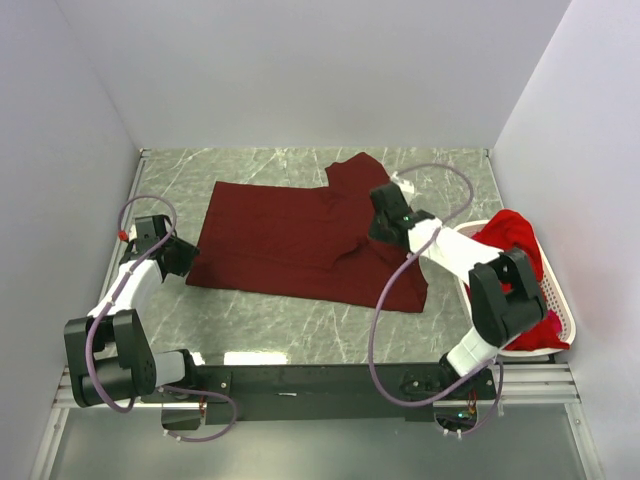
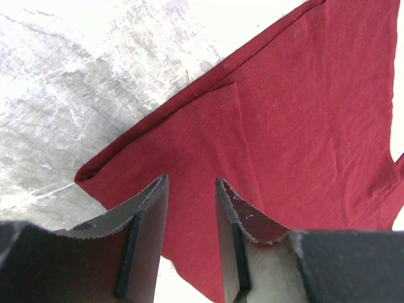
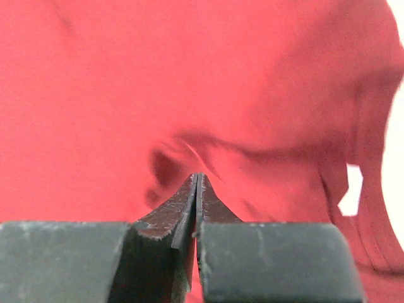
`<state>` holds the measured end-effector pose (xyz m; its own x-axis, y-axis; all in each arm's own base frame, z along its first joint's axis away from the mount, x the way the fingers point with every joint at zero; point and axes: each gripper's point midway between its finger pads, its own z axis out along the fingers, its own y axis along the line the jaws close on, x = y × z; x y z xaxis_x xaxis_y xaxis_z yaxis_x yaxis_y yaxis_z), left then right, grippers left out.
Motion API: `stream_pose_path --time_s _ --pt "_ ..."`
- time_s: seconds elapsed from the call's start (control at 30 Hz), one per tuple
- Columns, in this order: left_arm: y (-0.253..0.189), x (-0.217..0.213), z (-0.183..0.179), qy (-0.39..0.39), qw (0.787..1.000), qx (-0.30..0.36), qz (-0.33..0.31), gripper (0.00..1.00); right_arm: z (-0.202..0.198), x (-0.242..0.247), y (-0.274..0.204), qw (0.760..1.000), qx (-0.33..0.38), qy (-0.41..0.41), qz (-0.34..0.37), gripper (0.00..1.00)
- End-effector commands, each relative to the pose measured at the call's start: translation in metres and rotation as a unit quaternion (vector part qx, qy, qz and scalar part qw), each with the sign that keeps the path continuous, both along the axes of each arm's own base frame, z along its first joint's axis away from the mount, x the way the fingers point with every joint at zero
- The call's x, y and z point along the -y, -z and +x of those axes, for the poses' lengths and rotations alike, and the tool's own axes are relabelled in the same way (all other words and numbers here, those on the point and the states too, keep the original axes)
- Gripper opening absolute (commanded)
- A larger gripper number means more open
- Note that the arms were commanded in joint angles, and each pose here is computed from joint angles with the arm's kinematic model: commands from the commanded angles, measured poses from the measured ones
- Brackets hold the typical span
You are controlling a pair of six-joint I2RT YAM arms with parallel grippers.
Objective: Fold and stack the t-shirts
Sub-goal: Fold the tshirt
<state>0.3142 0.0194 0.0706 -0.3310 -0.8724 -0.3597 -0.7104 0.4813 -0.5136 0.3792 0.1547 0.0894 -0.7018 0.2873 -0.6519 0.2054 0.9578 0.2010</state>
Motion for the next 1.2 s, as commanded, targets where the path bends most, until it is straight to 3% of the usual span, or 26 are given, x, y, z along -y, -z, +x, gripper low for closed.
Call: stream_pose_path --time_s 0.0,0.27,0.77,1.0,1.17 --pt "-0.022 -0.001 0.014 0.006 0.999 0.042 0.002 0.41 -0.026 0.009 0.022 1.0 -0.023 0.017 0.004 0.04" --pt "-0.023 0.001 0.013 0.01 0.999 0.043 0.001 0.41 -0.043 0.019 0.055 0.998 -0.058 0.023 -0.004 0.06" --pt "-0.022 0.002 0.014 0.016 0.999 0.042 0.002 0.41 0.015 0.056 0.045 0.995 -0.048 0.076 -0.029 0.08" --pt "-0.023 0.0 0.013 0.017 0.999 0.039 0.008 0.42 0.034 0.051 0.027 0.996 -0.03 0.077 -0.025 0.34" --pt "-0.025 -0.01 0.001 -0.004 0.999 0.023 0.034 0.44 0.005 0.026 0.015 0.999 -0.014 0.044 -0.016 0.35"
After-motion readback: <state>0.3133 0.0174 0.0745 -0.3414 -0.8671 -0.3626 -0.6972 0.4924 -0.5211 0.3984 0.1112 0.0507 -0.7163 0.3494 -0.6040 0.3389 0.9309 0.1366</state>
